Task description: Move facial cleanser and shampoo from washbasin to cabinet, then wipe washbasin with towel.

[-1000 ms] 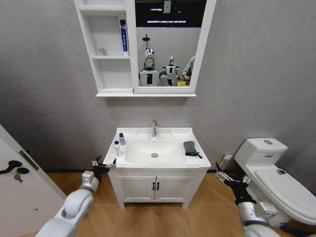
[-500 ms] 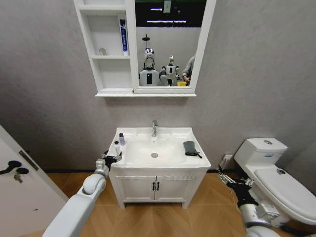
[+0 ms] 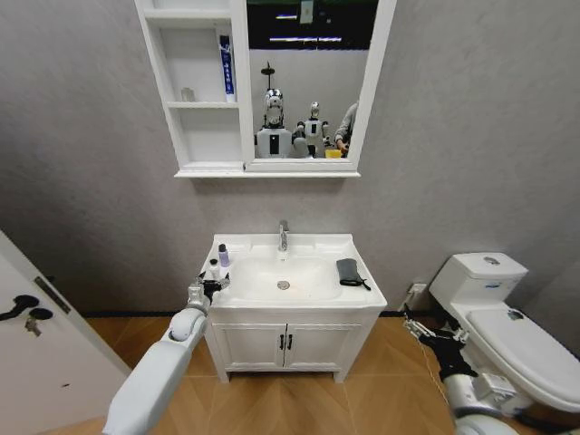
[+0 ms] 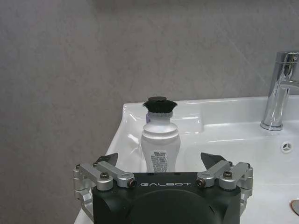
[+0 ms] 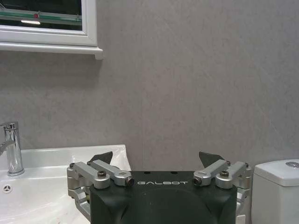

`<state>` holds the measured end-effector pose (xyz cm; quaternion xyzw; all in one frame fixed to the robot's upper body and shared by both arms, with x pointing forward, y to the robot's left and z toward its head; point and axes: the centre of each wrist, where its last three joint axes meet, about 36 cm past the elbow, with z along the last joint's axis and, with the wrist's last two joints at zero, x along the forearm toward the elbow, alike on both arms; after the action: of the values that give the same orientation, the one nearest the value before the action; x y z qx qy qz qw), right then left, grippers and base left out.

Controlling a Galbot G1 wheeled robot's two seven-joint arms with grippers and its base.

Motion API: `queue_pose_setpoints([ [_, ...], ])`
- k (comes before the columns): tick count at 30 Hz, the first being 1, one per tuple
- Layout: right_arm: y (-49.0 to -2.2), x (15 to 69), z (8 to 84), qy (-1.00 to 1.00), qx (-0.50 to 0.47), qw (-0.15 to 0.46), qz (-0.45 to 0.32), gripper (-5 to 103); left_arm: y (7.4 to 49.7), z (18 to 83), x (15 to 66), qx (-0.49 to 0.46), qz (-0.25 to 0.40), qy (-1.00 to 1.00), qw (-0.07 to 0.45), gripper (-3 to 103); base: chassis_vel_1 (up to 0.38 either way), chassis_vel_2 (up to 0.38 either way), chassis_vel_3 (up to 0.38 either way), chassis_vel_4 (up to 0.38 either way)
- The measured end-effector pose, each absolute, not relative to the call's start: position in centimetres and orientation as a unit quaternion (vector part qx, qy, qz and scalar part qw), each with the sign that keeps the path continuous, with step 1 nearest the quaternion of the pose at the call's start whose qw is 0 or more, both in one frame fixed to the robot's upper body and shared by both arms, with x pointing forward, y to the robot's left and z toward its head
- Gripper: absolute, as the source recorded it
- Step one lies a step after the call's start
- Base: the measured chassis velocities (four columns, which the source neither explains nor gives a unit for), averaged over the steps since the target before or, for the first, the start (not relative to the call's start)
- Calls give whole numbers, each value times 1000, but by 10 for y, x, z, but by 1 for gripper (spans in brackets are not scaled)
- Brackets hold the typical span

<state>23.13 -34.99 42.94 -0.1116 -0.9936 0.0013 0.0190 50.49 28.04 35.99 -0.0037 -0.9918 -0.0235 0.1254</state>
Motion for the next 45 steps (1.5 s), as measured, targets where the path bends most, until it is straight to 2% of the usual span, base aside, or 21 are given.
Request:
queue_pose_setpoints([
  [7, -351, 233, 429, -993, -112, 18, 0, 100, 281, 354, 511, 8, -22, -991, 129, 98, 0, 0, 0, 0],
  [9, -352, 233, 429, -993, -113, 17, 0, 100, 280, 354, 513, 6, -18, -992, 129, 88, 0, 0, 0, 0],
  [10, -352, 233, 429, -993, -113, 17, 0, 100, 280, 354, 513, 6, -18, -992, 129, 88, 0, 0, 0, 0],
  [12, -352, 233, 429, -993, -115, 18, 0, 100, 280, 354, 514, 5, -15, -992, 129, 77, 0, 0, 0, 0],
  [13, -352, 233, 429, -993, -115, 18, 0, 100, 280, 354, 514, 5, -15, -992, 129, 77, 0, 0, 0, 0],
  [15, -352, 234, 428, -993, -115, 17, -1, 100, 281, 353, 513, 6, -14, -991, 129, 66, 0, 0, 0, 0],
  [17, -352, 234, 428, -993, -116, 18, -1, 100, 281, 352, 512, 6, -14, -991, 130, 66, 0, 0, 0, 0],
  [18, -352, 234, 427, -993, -116, 18, -1, 100, 282, 351, 510, 5, -13, -991, 131, 61, 0, 0, 0, 0],
  [19, -351, 234, 427, -993, -116, 18, -2, 100, 282, 351, 509, 5, -13, -991, 130, 50, 0, 0, 0, 0],
  [20, -351, 234, 427, -993, -116, 18, -2, 100, 282, 351, 509, 5, -13, -991, 130, 50, 0, 0, 0, 0],
  [22, -351, 234, 427, -993, -118, 18, -2, 100, 284, 353, 508, 5, -13, -992, 129, 40, 0, 0, 0, 0],
  [24, -351, 235, 427, -993, -119, 18, -3, 100, 285, 355, 508, 5, -14, -992, 127, 40, 0, 0, 0, 0],
  [25, -351, 235, 428, -993, -120, 18, -3, 100, 286, 359, 507, 4, -13, -992, 123, 31, 0, 0, 0, 0],
  [30, -351, 235, 428, -993, -120, 18, -3, 100, 289, 379, 506, 9, -15, -994, 107, 29, 0, 0, 0, 0],
  [34, -350, 236, 430, -993, -119, 16, -3, 100, 291, 425, 508, 13, -17, -996, 83, 29, 0, 0, 0, 0],
  [37, -350, 237, 431, -993, -119, 16, -3, 100, 293, 497, 516, 5, -12, -998, 56, 29, 0, 0, 0, 0],
  [38, -350, 237, 431, -993, -119, 16, -3, 100, 293, 497, 516, 5, -12, -998, 56, 29, 0, 0, 0, 0],
  [45, -345, 239, 434, -992, -124, 15, -10, 100, 303, 673, 554, -17, -32, -999, 38, 29, 0, 0, 0, 0],
])
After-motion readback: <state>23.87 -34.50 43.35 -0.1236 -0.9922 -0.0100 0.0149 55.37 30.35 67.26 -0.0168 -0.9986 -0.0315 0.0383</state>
